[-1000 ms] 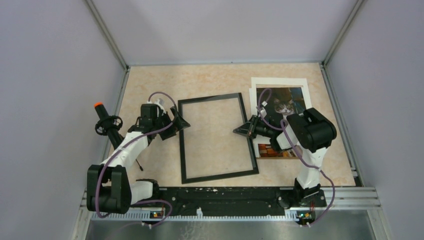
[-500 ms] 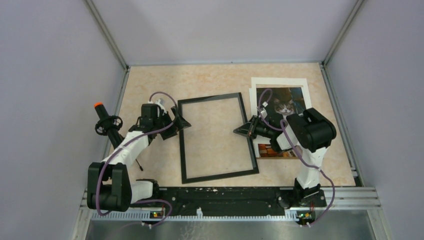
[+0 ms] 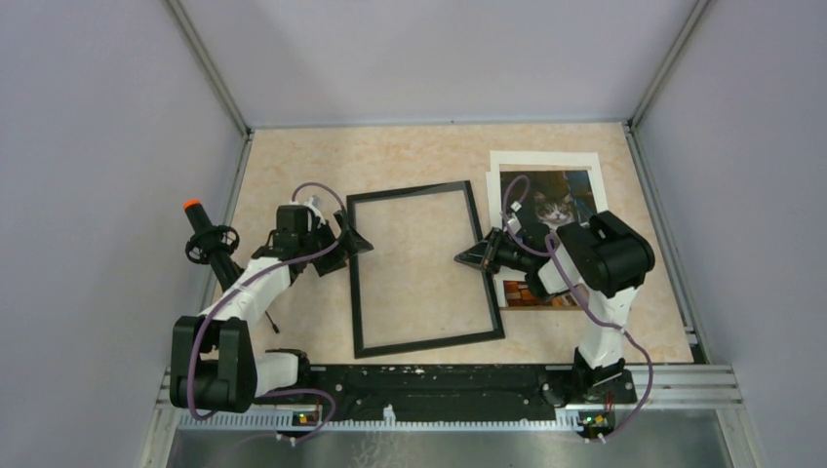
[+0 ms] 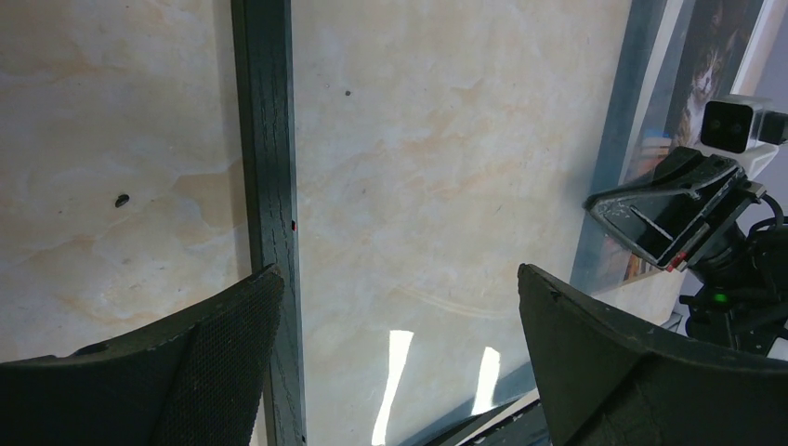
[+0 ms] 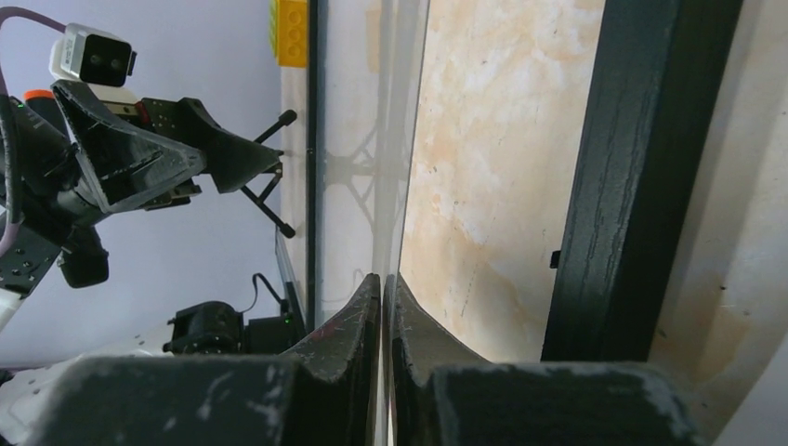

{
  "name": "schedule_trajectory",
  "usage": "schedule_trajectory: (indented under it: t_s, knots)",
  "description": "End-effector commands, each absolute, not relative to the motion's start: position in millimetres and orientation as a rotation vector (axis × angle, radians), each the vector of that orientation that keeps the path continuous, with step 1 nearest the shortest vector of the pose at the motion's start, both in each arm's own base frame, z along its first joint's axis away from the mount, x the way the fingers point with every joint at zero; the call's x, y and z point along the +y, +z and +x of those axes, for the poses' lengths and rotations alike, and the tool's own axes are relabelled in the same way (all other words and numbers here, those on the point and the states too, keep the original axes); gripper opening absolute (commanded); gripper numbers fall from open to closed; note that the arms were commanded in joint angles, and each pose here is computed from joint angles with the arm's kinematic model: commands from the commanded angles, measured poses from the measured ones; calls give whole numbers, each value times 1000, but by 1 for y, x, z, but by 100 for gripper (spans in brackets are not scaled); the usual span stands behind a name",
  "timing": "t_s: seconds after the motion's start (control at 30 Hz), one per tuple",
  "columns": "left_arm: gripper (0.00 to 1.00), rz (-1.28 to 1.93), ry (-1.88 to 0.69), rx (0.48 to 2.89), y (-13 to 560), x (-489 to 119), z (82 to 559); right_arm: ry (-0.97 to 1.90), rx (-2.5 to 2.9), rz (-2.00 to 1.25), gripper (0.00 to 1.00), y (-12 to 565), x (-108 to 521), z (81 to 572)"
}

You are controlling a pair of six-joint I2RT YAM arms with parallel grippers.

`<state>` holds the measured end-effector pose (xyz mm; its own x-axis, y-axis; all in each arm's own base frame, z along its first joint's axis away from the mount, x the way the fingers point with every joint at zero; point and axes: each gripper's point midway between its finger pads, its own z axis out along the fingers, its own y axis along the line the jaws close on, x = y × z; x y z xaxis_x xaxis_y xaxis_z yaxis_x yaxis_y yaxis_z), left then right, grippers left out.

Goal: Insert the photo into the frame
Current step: Place the photo frame item in the photo frame.

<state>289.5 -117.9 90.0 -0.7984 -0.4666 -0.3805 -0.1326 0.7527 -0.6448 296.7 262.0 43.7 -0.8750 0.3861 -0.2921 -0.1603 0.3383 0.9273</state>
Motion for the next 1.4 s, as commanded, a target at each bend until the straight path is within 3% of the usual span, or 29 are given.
schedule_trajectory:
  t_s: [0.0,0.07,0.23,0.43,0.8,1.1,1.2,1.37]
  knots:
    - [98,-426,-856,2375,96,-119,295,1564,2115,135,7,54,269,302]
    - [98,-426,-855,2373,96,-119,296,1557,2149,155,13,50,270,302]
    - [98,-433,-858,2381,92,-119,295,1525,2169,149,14,50,268,303]
    - [98,-434,-870,2380,92,-121,295,1478,2194,121,22,51,267,304]
    - [98,-416,-871,2370,97,-121,294,1132,2437,62,55,34,260,299]
    - [99,-408,-876,2364,98,-121,291,906,2520,42,69,41,248,303]
    - [98,-398,-876,2362,100,-121,290,846,2557,24,80,44,245,300]
    - [99,-388,-887,2361,100,-123,287,758,2572,-12,88,53,246,299]
